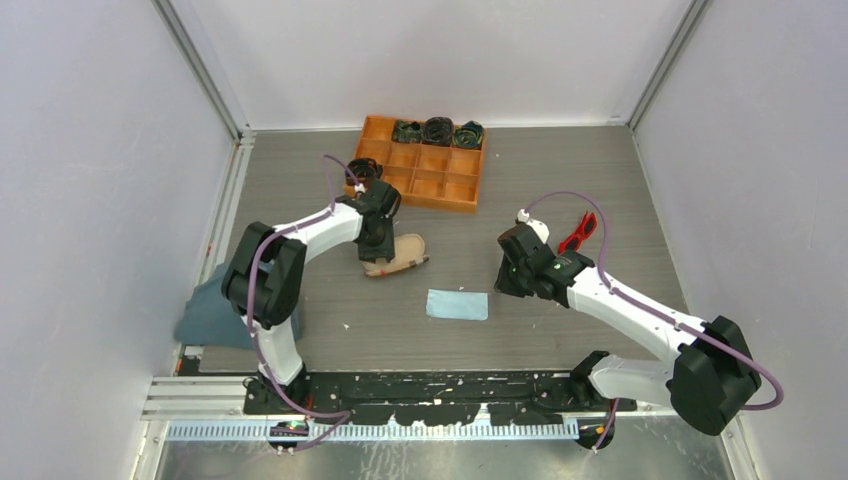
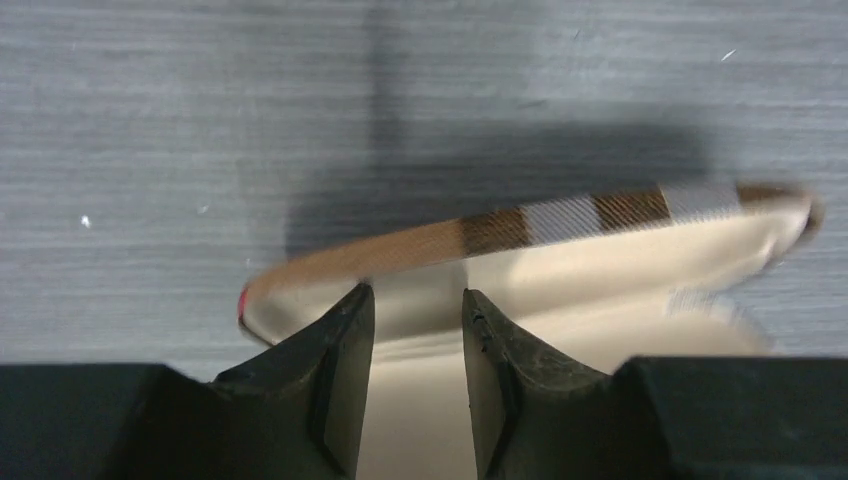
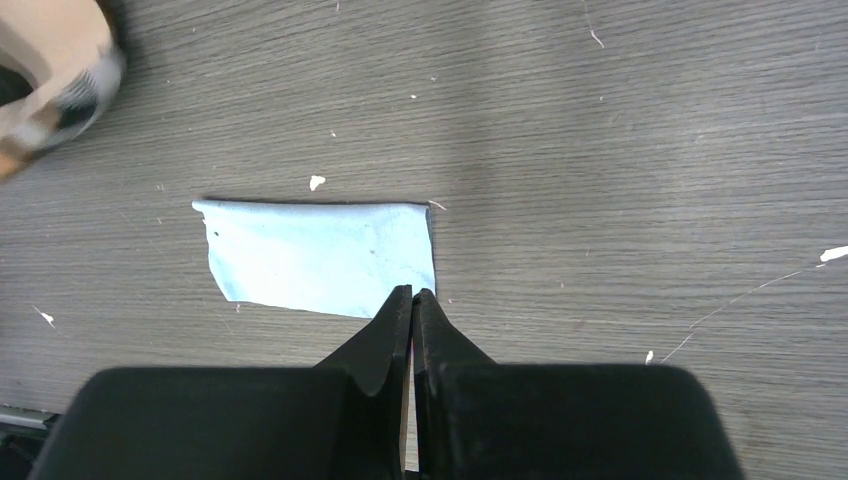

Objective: Organize the sunglasses
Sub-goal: Adjust the sunglasses case at the center of the board.

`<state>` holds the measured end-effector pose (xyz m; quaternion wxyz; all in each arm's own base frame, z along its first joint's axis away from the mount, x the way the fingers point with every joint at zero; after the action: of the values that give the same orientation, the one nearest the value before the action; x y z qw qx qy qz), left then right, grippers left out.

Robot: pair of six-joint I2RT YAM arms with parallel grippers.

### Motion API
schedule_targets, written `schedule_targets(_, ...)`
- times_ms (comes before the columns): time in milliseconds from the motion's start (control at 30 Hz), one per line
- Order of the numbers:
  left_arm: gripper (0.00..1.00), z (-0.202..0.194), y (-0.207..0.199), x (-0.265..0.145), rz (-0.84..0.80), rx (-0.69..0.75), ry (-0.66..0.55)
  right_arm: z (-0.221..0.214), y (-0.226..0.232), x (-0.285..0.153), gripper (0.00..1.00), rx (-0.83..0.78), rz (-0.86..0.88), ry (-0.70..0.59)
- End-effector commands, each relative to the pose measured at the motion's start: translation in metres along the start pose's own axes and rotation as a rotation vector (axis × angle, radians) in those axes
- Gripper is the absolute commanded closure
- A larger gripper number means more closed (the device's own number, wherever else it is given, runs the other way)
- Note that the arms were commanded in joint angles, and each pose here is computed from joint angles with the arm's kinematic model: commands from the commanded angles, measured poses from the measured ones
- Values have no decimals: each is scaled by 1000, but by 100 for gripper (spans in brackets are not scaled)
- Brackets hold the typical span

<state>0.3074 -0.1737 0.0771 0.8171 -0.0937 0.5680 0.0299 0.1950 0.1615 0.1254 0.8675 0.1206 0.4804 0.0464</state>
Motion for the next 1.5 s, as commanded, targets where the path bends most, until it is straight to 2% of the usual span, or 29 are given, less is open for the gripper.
schedule_targets(0,60,5,-8,13,-40,-8,-1,10,2,-6,92,23,4,-41)
schedule_targets(133,60,1,-10,19,-48,-8,32,9,1,-6,92,19,-2,-38)
schedule_targets(300,61,4,-12,7,-78,-8,12,9,2,-6,92,19,1,-36)
schedule_targets(567,60,21,-22,-59,-213,4,-101,11,5,-5,92,20,9,-36)
schedule_targets(700,58,15,-20,-92,-297,-4,-143,10,5,-2,92,19,9,-30)
schedule_targets(833,56,0,-10,-107,-323,-21,-143,9,7,1,92,19,14,-24)
schedule_targets(967,56,-16,-5,-105,-342,-38,-108,8,9,6,92,14,18,-13)
schedule_targets(1133,59,-31,-9,-82,-376,-80,-40,10,11,7,93,10,20,-9)
schedule_targets(1467,62,-53,2,-49,-326,-81,28,8,7,3,92,16,15,-18)
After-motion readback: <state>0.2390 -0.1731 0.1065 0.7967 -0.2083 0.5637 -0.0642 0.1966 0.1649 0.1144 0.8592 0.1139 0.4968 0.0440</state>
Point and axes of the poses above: each gripper's point midway between its finger pads, its own x axis out along the fingers, its own y axis along the line the jaws close on, z = x × y, the point moved 5 cm from there along -x, back along the fingers, and after that the axes turned 6 degrees about -x, right-handed, at the moved point
